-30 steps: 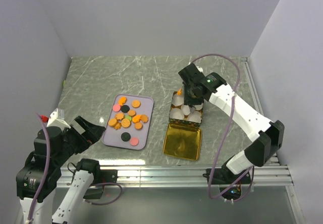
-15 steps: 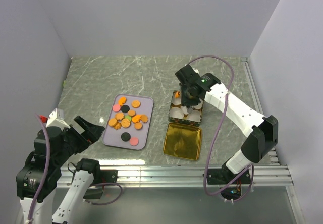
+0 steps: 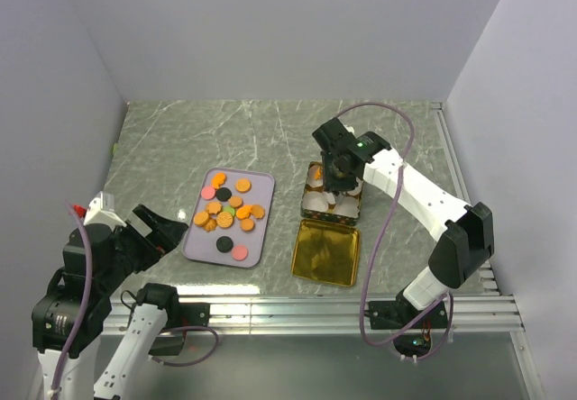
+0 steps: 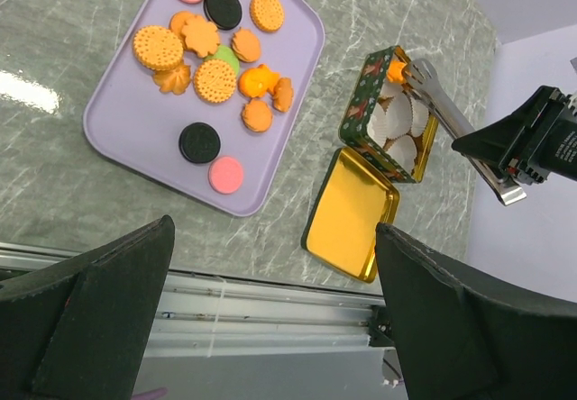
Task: Pack the cookies
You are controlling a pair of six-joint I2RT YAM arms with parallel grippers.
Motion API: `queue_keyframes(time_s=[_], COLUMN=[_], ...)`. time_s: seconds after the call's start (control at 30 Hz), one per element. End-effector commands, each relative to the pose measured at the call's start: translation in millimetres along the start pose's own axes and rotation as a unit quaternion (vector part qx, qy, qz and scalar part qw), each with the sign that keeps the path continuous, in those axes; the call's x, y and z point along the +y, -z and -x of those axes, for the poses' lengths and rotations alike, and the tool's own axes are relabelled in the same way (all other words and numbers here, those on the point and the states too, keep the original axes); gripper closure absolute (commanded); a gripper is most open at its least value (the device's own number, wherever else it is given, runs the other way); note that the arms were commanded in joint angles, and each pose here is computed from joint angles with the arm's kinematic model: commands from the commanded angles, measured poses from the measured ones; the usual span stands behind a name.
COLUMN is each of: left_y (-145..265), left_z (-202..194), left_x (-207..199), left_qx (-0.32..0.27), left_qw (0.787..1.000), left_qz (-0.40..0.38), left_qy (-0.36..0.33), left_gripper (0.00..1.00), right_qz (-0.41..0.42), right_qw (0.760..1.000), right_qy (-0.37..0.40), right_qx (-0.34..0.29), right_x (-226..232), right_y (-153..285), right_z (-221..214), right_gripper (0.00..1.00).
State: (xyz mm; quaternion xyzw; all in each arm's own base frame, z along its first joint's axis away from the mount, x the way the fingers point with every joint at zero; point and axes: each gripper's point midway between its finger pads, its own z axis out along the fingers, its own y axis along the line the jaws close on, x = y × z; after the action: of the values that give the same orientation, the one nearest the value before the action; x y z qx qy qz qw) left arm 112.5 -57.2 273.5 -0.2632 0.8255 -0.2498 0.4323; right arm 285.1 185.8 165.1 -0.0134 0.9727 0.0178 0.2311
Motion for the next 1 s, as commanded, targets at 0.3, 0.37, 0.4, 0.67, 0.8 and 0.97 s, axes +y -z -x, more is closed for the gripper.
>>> queue_keyframes(time_s=[0.3,0.37,0.4,0.67,0.8,0.97], left_y=[-8.2,-9.2,-9.3,-8.1,-5.3,-2.1], left_z=[6.9,6.9,7.5,9.4,16.5,25.5], left_x=[-10.0,-10.5,-11.1,-9.9,-8.9,-10.5], left_qx=[-0.005,-0.004,-0.006,-0.01,-0.022,-0.031], left_qw=[1.0,1.0,1.0,1.0,1.0,0.999], left_qz=[-0.014,-0.014,-0.016,-0.012,-0.003,0.005], left_qy=[0.005,0.007,0.007,0.005,-0.01,-0.034], left_gripper=[0.01,0.01,0.01,0.0,0.01,0.0], right_qz=[-0.017,-0.016,-0.015,0.004,0.03,0.058], right_qw=[0.999,0.999,0.999,0.997,0.995,0.993], right_qy=[-0.015,-0.014,-0.016,-0.025,-0.032,-0.013], right_qx=[-0.042,-0.043,-0.046,-0.072,-0.094,-0.097], right_x=[-15.4,-15.5,-16.2,-12.1,-3.2,23.2], right_y=[14.2,16.8,18.8,52.8,75.4,92.9], right_z=[31.6,32.2,33.4,52.3,62.7,52.0], right_gripper=[0.49,0.49,0.49,0.48,0.49,0.49])
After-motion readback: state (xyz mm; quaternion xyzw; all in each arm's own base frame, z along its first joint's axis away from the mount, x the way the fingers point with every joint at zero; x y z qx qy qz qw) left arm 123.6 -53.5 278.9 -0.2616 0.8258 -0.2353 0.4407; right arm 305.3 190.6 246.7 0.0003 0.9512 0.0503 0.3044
